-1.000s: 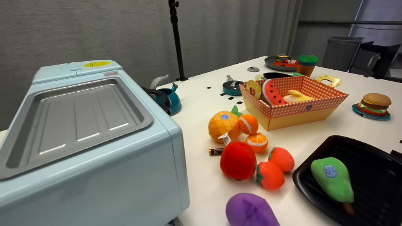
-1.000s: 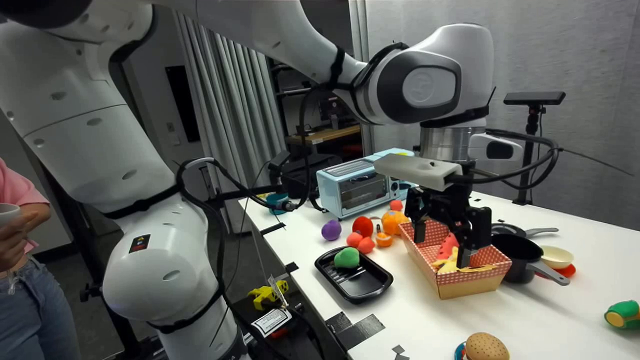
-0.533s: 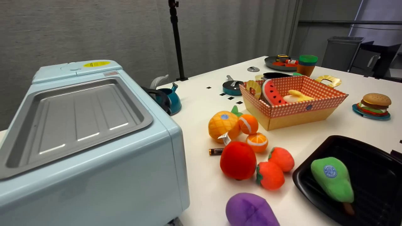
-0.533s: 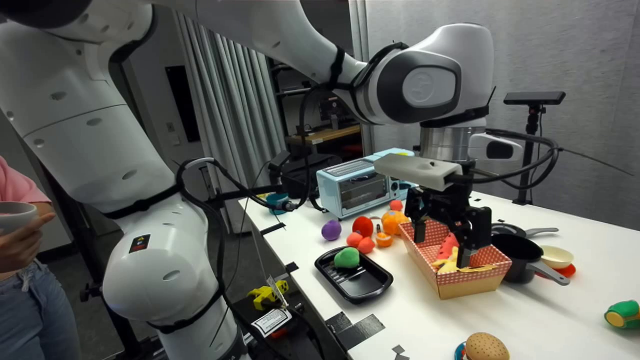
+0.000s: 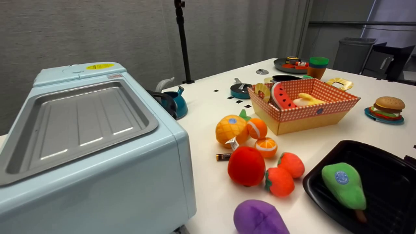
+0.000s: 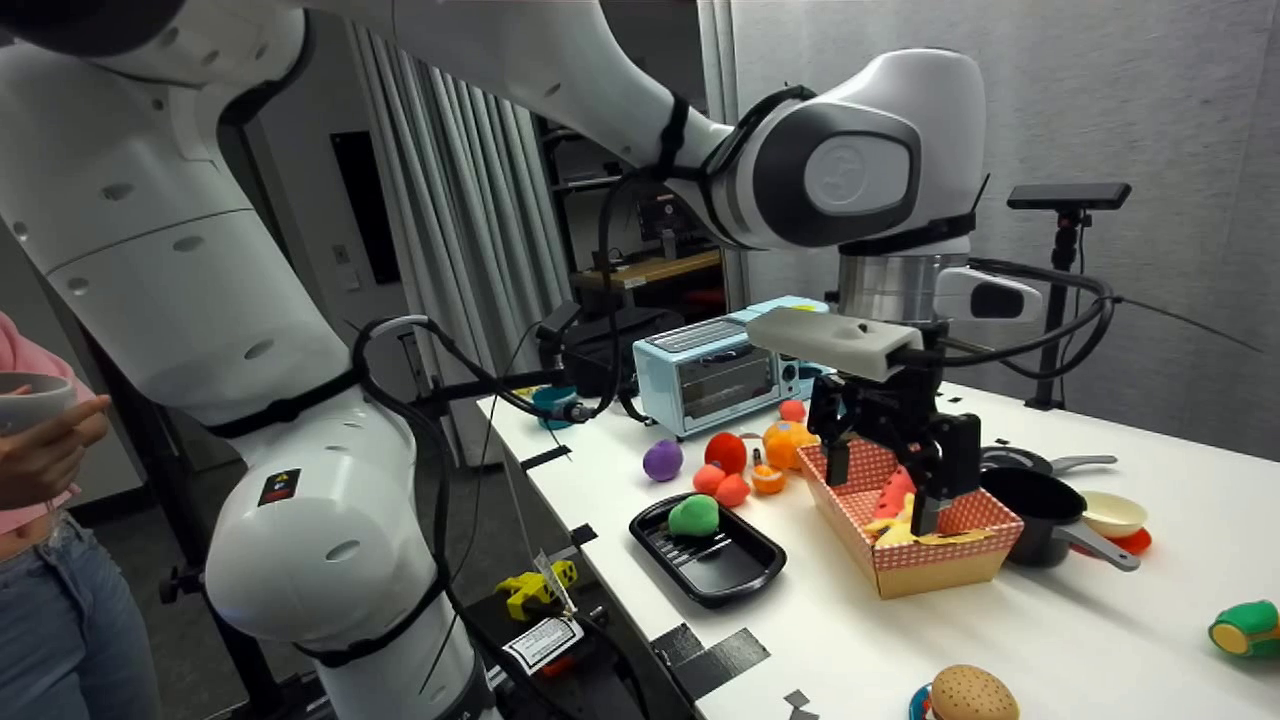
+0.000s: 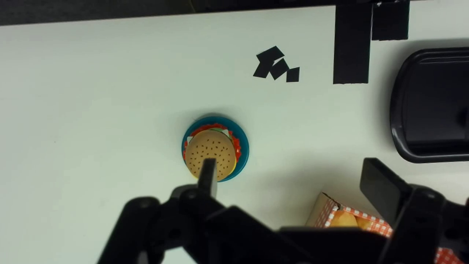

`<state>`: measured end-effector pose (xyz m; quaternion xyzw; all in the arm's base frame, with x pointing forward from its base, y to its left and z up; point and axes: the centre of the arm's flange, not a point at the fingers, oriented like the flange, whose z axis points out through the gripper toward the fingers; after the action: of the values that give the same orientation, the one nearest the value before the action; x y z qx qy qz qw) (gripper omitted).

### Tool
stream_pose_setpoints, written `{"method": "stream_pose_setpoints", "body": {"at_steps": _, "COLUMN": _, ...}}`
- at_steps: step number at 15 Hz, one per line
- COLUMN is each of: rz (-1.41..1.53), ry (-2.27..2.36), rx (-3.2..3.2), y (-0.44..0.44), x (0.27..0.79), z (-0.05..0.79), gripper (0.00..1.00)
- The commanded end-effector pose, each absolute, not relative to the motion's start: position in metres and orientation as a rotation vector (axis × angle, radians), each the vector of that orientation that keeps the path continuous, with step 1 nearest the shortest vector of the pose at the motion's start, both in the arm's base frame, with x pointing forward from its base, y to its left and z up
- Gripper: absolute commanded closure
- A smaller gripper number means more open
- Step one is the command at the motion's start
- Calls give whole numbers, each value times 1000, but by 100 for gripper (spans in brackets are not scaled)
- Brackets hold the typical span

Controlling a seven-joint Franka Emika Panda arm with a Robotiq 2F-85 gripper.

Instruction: Take the pear plush toy and place it in the box

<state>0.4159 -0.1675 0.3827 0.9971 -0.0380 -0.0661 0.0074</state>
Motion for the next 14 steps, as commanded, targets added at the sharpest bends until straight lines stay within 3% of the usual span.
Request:
{"method": "stream_pose_setpoints", "body": {"at_steps": 1, "rz": -214, "ry": -88, "rx": 3113, "y": -157, "x": 412, "z": 392, "gripper": 0}}
{"method": "stream_pose_setpoints", "body": {"at_steps": 14, "rz": -200, "ry": 384, "rx": 3076, "y": -13, "x": 428, "z": 390, "gripper": 0}}
